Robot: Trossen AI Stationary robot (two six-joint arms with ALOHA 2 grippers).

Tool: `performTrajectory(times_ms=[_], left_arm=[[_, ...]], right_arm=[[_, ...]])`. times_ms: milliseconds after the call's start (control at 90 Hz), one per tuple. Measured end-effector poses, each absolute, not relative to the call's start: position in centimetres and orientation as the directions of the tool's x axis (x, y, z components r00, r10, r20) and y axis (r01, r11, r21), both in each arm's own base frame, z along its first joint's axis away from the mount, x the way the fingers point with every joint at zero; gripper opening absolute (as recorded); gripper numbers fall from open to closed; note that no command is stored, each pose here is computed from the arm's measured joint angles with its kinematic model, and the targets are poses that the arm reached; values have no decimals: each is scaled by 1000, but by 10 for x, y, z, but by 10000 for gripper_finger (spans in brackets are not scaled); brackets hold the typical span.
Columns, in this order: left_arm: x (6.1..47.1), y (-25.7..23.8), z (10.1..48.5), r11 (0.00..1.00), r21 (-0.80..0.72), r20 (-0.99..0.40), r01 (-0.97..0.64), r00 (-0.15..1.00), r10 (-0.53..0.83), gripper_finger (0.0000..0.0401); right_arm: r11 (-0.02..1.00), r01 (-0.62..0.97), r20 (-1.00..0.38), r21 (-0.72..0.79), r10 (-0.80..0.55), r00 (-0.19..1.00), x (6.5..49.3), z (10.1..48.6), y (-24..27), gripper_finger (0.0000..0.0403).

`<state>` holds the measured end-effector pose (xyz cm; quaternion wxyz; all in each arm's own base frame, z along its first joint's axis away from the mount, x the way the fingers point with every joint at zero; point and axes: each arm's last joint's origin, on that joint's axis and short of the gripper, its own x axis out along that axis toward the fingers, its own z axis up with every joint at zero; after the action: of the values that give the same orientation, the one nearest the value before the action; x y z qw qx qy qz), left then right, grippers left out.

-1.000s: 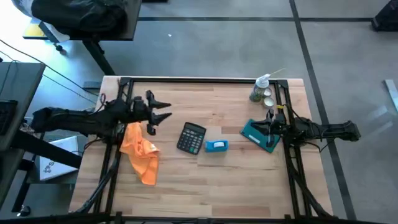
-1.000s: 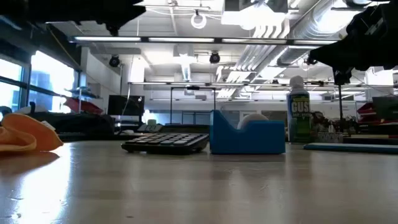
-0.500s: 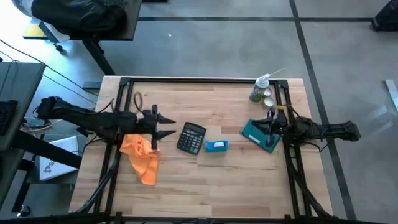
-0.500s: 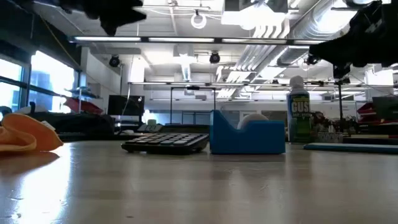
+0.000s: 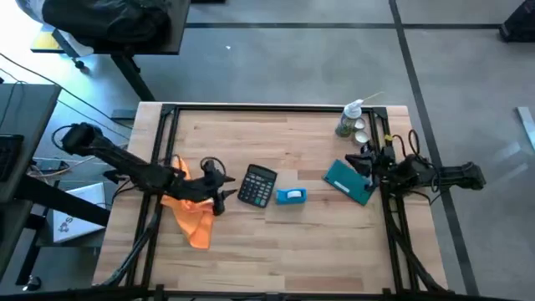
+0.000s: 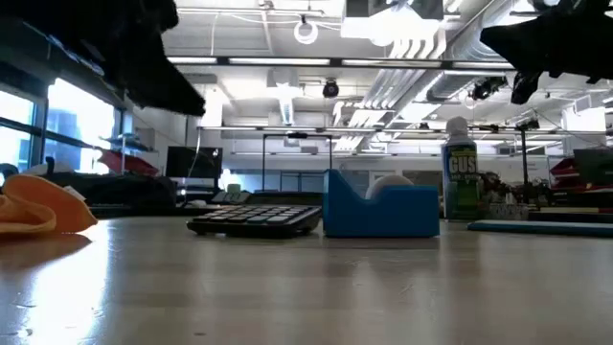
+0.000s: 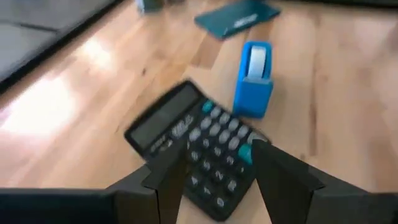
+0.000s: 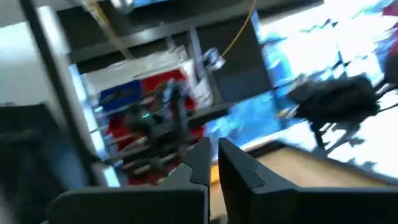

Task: Apply microfiber cloth
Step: Spray the front of the cellphone with spray bottle

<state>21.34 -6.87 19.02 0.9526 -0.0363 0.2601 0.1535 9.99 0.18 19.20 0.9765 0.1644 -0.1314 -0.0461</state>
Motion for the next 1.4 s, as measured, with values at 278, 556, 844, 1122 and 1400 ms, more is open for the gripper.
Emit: performTrajectory(times_ms=[278,556,844,1122,1400], left_arm=[[241,-81,163,966,-38,-496,-255,844,204,163],[259,-73,154,955,-12,-422,-296,867,264,163],[275,-47,179,924,-93,-176,-371,919,352,146],[249,-36,211,924,-15,-117,-382,918,378,117],[206,-10,197,882,-43,-109,-470,880,463,88]], right_arm=[[895,99,-111,436,-55,992,125,175,14,0],[865,423,-677,270,-142,722,142,215,21,0],[760,649,-939,10,-216,267,144,191,27,0],[718,682,-959,-142,-270,84,156,159,31,0],[722,668,-957,-182,-287,49,177,139,20,0]])
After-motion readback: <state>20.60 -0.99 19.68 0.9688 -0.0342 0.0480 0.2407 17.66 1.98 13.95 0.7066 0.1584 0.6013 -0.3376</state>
